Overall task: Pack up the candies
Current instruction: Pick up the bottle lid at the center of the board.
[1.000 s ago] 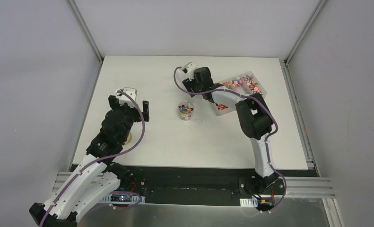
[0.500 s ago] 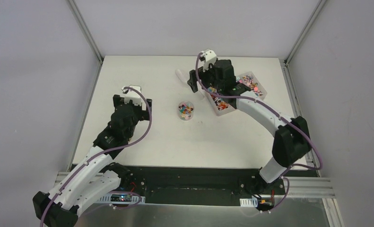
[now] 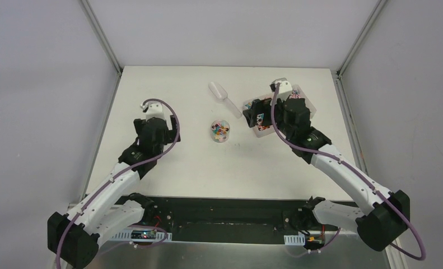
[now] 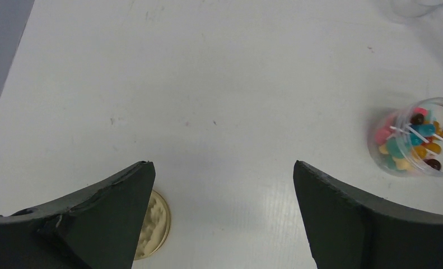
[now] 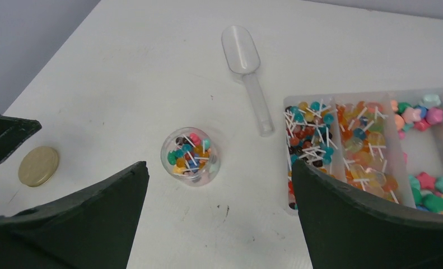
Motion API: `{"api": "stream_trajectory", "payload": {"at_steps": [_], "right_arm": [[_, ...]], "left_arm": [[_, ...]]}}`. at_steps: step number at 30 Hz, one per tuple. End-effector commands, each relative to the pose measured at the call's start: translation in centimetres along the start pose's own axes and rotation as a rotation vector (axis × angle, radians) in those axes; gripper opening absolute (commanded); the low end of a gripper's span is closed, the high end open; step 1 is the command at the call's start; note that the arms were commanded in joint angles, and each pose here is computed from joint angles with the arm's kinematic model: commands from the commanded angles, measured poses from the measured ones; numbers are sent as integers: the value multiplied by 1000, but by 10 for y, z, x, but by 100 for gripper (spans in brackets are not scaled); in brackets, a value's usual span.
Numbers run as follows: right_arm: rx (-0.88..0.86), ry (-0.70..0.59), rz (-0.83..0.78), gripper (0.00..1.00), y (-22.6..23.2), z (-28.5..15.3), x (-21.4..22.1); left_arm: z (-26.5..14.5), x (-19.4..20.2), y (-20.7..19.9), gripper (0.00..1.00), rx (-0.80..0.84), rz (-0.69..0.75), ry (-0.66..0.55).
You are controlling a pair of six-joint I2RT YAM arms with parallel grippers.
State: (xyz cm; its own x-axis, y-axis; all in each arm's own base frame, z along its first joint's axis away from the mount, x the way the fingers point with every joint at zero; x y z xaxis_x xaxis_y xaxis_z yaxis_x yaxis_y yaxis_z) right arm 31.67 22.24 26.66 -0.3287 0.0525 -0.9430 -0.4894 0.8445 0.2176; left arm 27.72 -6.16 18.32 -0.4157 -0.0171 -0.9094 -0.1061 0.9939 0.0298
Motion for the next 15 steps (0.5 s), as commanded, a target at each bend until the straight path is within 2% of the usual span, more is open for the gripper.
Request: {"api": "stream_trajectory", "payload": {"at_steps": [1,4,9,15], "right_arm": [[122,-31,52,100,-22,-14,9],[146,-12,38,100,-28,-19,19],[170,11,27,100,-33,-23,28],[184,15,17,100,-36,-28,30]], "left_arm": [[14,11,17,99,-67,-222,97],[26,29,35,98,-132,-349,175],[39,56,55,95,-276,-440,256],[51,87,63,94,-348,-571,392]]}}
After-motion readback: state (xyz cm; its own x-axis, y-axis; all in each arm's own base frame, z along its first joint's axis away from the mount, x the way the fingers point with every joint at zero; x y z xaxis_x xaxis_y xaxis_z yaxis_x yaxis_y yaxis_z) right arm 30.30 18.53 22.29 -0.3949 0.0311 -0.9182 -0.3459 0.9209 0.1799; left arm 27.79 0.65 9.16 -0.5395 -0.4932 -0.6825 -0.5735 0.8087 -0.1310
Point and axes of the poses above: each gripper's point midway between its finger pads, its own z axis out along the fingers, its own y axis along the line the jaws close on, x = y × z, the point moved 1 cm from there along -z, back along the fingers, and after that the axes turned 1 degree about z, right-handed, at the moved point
